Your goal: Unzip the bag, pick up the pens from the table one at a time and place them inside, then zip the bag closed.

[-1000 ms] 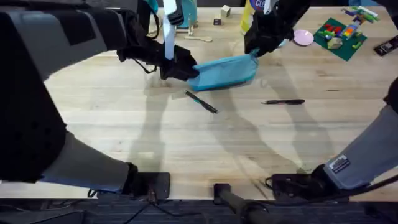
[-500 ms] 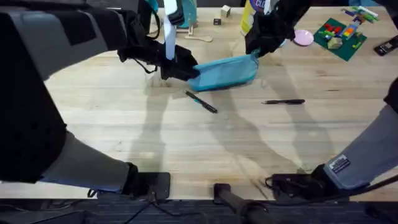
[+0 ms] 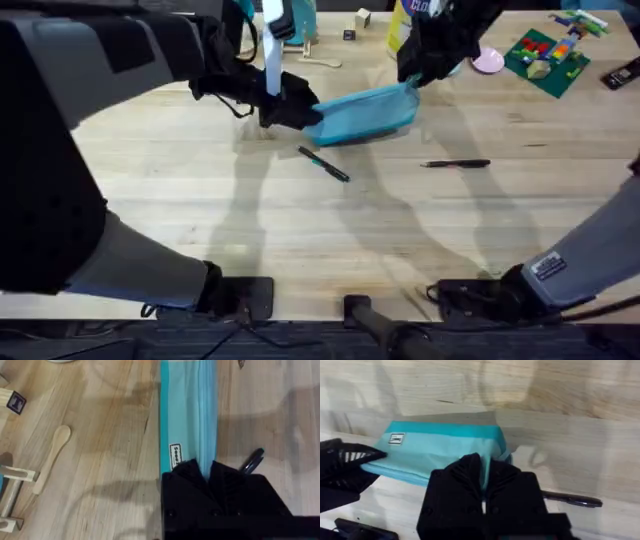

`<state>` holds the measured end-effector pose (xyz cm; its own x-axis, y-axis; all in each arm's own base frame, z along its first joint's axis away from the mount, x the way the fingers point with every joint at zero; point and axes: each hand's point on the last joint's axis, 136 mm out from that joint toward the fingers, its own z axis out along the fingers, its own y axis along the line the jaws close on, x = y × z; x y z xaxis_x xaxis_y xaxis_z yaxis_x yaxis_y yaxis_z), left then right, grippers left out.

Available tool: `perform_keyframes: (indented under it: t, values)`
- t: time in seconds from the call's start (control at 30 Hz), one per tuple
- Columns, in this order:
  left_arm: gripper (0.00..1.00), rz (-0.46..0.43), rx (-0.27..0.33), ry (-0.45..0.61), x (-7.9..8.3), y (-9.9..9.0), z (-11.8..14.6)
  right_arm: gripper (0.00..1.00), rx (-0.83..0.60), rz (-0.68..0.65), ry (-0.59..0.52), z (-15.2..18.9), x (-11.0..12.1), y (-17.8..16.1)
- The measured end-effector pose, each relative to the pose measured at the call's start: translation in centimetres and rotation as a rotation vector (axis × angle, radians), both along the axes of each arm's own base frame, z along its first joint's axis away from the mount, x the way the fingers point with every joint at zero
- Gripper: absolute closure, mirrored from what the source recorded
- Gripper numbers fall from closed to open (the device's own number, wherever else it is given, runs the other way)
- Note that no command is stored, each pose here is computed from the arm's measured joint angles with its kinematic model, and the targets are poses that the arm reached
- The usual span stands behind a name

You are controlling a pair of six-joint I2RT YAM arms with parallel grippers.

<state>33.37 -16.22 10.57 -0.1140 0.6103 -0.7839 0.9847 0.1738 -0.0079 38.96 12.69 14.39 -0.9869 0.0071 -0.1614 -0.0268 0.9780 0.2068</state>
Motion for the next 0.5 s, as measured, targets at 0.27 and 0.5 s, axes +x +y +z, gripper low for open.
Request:
perform_keyframes:
  t: [0.27,0.5]
  values:
    - [0.958,-0.010,-0.020,-0.001,-0.12,-0.35,0.27,0.970,0.007,0.017,-0.028,1.19,-0.22,-0.13]
    - [0.958,-0.008,-0.015,0.001,-0.13,-0.28,0.20,0.969,-0.013,0.178,-0.060,1.21,-0.39,0.41]
